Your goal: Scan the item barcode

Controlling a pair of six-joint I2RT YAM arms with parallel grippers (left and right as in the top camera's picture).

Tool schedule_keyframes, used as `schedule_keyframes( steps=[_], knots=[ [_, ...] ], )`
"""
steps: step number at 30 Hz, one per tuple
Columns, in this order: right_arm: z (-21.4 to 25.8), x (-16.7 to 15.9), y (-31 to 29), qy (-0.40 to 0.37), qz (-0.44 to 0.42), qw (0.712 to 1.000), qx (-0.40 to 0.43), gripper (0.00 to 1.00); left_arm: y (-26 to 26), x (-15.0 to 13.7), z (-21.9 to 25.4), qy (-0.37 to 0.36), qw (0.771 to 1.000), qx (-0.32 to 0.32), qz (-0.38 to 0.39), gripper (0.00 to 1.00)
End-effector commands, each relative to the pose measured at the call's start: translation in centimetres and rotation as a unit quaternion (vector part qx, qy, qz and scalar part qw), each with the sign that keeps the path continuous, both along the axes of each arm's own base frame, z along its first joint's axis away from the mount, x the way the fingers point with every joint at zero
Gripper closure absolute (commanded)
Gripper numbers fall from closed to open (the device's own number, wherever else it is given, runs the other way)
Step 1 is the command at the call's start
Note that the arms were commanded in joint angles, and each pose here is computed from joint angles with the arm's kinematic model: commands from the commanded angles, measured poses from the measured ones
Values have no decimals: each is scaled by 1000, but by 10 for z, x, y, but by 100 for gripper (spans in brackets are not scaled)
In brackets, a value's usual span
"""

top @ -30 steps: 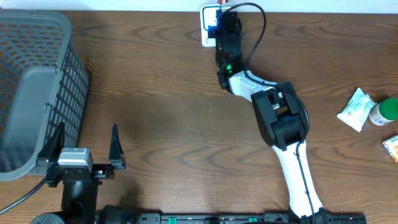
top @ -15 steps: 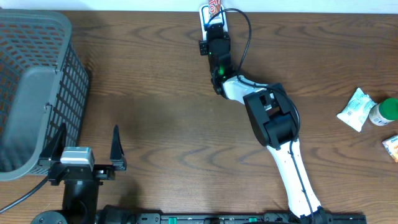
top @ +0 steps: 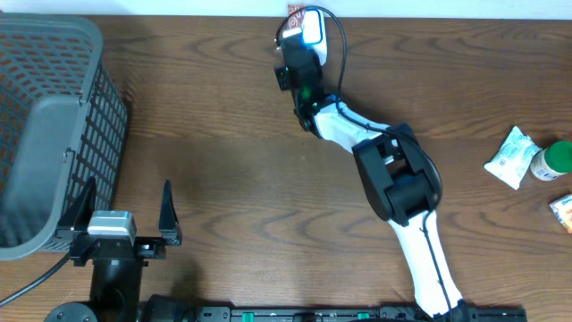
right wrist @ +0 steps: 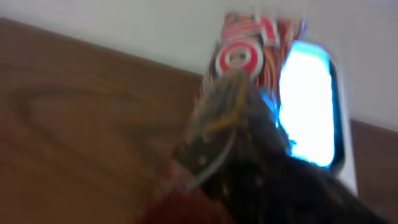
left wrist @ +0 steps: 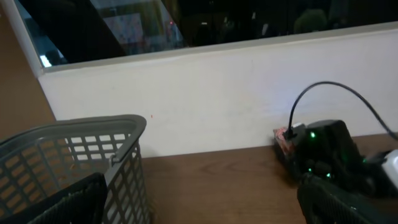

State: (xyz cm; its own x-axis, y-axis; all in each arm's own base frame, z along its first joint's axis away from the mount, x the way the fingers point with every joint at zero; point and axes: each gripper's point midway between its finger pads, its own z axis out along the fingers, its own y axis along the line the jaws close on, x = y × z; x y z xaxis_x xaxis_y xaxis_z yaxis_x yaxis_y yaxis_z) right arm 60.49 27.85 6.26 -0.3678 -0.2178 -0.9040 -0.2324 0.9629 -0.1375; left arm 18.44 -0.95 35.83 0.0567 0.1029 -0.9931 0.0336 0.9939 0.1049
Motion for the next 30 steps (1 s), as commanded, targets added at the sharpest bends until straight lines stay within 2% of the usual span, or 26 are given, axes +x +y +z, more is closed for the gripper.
schedule_keyframes(
  steps=[1, 10, 16, 19, 22, 23, 24, 26, 28, 30],
  knots=[
    [59, -20, -3, 29, -7, 999, 27, 99, 2, 0, 0, 0, 1000, 2, 6, 2],
    [147, -81, -31, 98, -21, 994, 52, 99, 2, 0, 0, 0, 1000, 2, 6, 2],
    [199, -132, -64, 134, -57, 986, 83, 99, 2, 1, -15, 31, 999, 9, 6, 2],
    [201, -148, -79, 160, -76, 980, 89, 99, 2, 0, -24, 49, 999, 13, 6, 2],
    [177, -162, -77, 213, -66, 972, 71, 98, 2, 0, -27, 54, 998, 14, 6, 2],
    [165, -166, -74, 232, -62, 969, 65, 89, 2, 0, -27, 54, 998, 14, 6, 2],
    [150, -168, -69, 254, -56, 964, 57, 69, 2, 0, -27, 54, 998, 14, 6, 2],
    [118, -168, -55, 287, -40, 956, 44, 44, 2, 0, -27, 54, 998, 14, 6, 2],
    [85, -161, -41, 307, -17, 951, 28, 27, 2, 0, -27, 54, 998, 14, 6, 2],
    [60, -153, -25, 318, 8, 948, 34, 17, 2, 0, -27, 54, 998, 14, 6, 2]
  ],
)
